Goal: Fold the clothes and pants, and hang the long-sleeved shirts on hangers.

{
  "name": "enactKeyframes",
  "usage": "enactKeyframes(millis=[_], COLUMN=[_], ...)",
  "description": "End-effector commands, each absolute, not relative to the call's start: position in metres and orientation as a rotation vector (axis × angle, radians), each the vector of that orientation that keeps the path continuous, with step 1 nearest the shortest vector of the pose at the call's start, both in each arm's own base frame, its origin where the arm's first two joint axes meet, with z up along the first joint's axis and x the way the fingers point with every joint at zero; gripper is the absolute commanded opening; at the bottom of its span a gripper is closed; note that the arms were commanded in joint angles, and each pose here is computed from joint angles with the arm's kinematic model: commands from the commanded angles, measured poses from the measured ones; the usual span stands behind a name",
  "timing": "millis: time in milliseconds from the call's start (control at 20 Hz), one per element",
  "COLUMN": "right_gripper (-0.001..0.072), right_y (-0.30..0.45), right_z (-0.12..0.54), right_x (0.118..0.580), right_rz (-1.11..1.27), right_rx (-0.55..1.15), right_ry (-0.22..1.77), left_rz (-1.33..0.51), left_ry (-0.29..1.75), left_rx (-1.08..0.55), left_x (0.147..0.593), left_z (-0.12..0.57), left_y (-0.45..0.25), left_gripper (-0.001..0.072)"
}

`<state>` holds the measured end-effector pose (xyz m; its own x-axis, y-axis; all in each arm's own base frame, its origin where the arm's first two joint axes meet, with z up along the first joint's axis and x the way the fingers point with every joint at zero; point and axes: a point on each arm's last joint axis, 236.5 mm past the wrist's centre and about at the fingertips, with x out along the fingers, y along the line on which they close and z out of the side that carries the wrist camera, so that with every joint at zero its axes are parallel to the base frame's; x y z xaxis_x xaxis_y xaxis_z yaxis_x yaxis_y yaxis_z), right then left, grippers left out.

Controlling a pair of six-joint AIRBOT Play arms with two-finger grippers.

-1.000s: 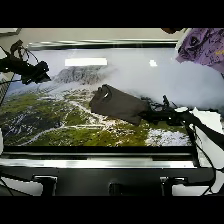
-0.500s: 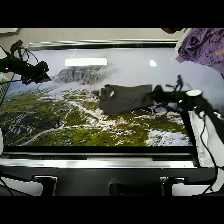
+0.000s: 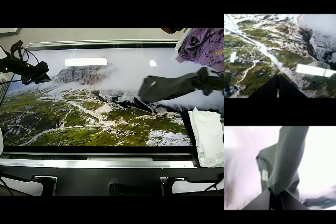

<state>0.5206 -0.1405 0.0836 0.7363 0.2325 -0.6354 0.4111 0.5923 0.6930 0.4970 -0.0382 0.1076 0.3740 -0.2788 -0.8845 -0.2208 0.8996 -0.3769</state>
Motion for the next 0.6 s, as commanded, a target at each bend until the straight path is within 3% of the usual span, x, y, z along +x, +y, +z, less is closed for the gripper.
enactKeyframes(millis=[0, 550], right_gripper=[0.0033, 0.0032], right_y=[-0.210, -0.269], right_z=[0.105, 0.141], right_x=[0.496, 0.405], right_rz=[-0.277, -0.630], right_rx=[0.985, 0.880], right_ry=[0.695, 0.709], left_rz=[-0.039, -0.040], left_ry=[1.204, 1.263], left_rx=[-0.479, -0.471], left_x=[0.496, 0.483], left_z=[0.107, 0.103], left_y=[-0.039, -0.040], left_gripper=[0.0016, 0.0017])
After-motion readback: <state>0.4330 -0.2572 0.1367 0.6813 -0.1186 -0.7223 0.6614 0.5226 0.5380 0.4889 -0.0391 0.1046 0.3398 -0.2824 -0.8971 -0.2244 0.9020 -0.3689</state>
